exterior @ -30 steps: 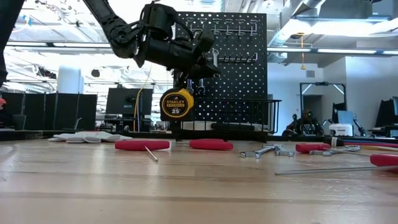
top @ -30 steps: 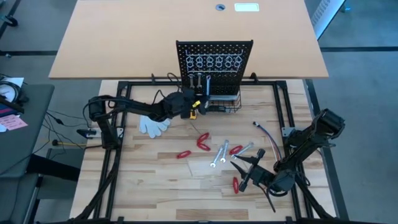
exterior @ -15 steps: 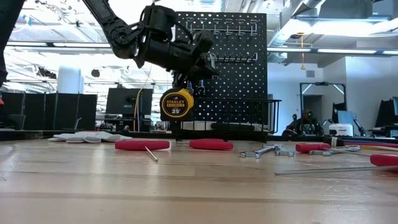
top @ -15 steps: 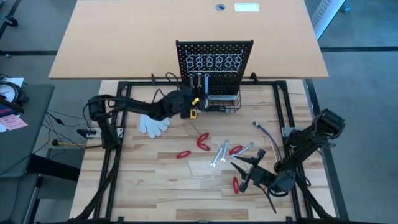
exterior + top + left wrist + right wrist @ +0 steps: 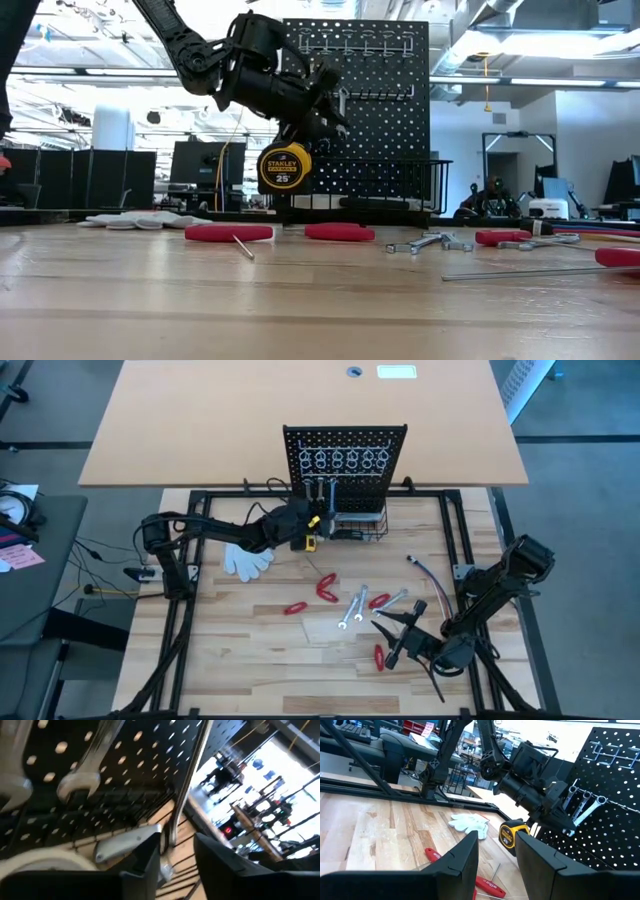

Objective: Hang tools onto peg board
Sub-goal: Hang the silver wrench on the peg board

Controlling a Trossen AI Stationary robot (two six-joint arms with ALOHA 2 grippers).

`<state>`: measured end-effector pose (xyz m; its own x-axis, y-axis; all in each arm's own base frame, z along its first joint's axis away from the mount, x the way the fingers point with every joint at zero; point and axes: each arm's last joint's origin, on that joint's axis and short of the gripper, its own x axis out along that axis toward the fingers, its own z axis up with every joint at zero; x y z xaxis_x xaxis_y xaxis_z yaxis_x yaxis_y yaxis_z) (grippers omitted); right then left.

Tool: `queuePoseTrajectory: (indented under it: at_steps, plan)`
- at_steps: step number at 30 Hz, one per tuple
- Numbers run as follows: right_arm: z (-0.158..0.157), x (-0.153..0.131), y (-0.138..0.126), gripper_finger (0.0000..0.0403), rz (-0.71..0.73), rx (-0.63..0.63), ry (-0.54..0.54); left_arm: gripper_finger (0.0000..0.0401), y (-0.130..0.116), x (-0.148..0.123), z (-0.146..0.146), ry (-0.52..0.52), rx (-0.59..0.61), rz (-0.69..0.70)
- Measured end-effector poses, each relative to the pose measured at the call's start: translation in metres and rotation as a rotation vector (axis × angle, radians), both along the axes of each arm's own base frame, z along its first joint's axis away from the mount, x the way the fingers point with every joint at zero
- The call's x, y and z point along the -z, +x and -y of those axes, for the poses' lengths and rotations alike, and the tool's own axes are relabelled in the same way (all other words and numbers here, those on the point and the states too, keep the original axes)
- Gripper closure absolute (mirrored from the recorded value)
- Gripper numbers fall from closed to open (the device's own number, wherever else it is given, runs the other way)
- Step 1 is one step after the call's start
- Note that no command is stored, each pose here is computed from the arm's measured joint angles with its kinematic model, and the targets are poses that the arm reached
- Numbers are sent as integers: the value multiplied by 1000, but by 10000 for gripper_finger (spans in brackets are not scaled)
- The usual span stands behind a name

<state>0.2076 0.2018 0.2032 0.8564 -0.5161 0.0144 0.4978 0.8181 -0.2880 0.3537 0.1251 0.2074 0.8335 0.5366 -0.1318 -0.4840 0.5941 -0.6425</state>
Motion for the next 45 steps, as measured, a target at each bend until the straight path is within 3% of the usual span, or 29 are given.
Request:
queuePoseTrajectory:
  at_steps: [7,17,22,27,34,39,45]
  plan:
    - [0,0,0,267,-1,0,-1,239,-2,0,2,41,36,-69]
    - [-3,0,-3,267,-3,-15,-4,237,-21,-25,30,86,114,-277]
    - [-3,0,-3,267,-4,-14,-4,237,-36,-39,80,180,165,-349]
    - [-4,0,-2,267,17,-38,28,237,-62,-33,143,267,177,-377]
    - [0,7,14,267,24,-373,140,237,-96,2,226,299,215,-327]
    - [25,17,43,266,-136,-599,370,237,-99,24,277,321,168,-259]
    - [52,21,67,236,-365,-573,509,237,-75,44,314,427,142,-277]
